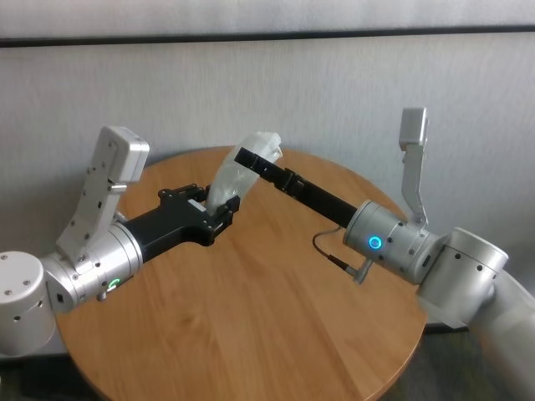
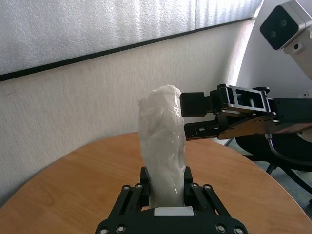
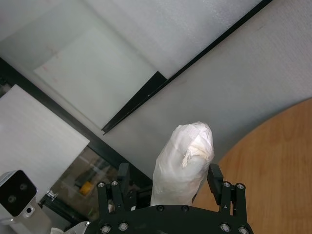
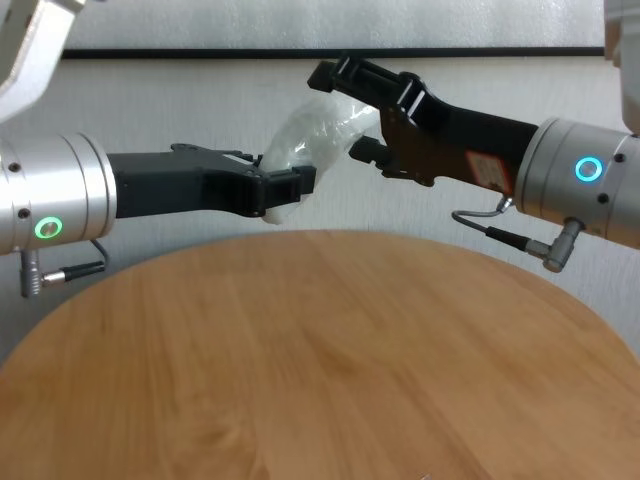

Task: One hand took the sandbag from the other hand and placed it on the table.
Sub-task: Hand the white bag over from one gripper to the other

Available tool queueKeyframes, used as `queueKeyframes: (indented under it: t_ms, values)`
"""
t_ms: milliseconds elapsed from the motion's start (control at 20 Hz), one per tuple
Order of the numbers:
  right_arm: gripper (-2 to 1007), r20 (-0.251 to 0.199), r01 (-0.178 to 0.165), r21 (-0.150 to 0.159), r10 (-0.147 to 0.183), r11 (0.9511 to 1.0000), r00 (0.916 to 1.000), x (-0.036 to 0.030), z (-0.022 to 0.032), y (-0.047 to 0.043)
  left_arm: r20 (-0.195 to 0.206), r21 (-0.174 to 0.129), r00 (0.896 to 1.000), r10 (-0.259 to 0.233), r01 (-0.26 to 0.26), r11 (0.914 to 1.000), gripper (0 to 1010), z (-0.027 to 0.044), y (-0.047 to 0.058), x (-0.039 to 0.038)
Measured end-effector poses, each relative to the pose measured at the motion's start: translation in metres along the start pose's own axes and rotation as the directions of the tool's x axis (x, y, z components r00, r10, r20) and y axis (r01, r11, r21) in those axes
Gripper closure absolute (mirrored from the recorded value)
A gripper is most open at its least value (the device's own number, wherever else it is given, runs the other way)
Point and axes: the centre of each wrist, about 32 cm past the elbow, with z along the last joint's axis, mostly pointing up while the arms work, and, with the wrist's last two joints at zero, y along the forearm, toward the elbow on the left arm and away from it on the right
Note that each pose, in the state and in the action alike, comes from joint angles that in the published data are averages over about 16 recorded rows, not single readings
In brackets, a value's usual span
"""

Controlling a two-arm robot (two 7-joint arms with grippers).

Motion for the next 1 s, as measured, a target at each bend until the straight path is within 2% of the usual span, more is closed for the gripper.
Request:
queueKeyframes:
  t_ms: [600,1000]
  values:
    - [3,-0.002,-0.004,-0.028,0.004,0.9996,1.0,0.0009,0.0003,0.0045,0.0,0.0,1.0,0.0,0.0,1.0,610,0.0,0.0,0.0]
    - [5,-0.002,-0.003,-0.029,0.003,0.9996,1.0,0.001,0.0005,0.0042,0.0,0.0,1.0,0.0,0.0,1.0,610,0.0,0.0,0.0]
